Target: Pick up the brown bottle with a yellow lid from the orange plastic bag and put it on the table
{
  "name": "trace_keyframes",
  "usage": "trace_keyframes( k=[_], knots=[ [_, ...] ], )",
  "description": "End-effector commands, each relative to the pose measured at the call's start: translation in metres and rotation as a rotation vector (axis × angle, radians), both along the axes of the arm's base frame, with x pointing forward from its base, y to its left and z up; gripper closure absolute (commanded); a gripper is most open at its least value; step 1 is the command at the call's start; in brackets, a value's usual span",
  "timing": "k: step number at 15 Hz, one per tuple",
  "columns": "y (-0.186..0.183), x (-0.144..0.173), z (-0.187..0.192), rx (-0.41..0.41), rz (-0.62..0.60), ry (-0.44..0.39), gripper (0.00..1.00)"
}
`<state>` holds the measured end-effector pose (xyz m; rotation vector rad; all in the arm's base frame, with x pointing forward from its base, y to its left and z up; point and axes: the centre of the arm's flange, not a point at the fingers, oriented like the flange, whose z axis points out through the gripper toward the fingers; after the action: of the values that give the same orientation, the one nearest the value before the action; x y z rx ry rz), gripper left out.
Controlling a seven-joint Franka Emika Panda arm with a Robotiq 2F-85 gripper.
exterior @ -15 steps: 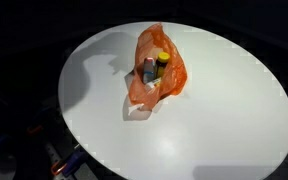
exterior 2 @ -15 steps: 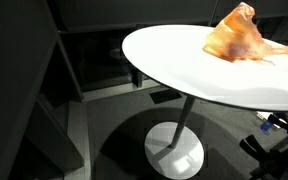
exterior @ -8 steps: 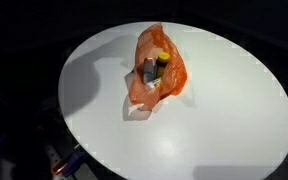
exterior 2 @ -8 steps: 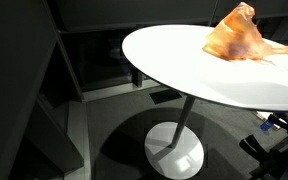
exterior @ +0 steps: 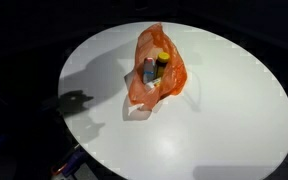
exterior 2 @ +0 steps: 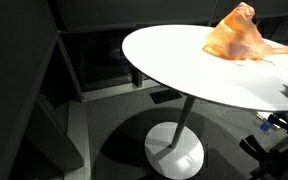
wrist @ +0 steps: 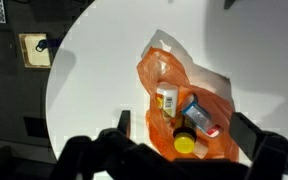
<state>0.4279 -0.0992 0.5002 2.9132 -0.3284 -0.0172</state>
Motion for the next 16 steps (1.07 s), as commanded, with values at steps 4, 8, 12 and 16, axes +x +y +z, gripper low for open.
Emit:
trace_keyframes(
  k=[4, 8, 12, 16],
  knots=[
    [-0.015, 0.031, -0.044, -0.031, -0.145, -0.102, 0.0],
    [-0.014, 0.031, -0.043, -0.021, -0.142, -0.093, 0.0],
    [-0.019, 0.035, -0.049, -0.038, -0.169, -0.093, 0.0],
    [-0.035, 0.047, -0.074, -0.023, -0.235, -0.114, 0.0]
  ],
)
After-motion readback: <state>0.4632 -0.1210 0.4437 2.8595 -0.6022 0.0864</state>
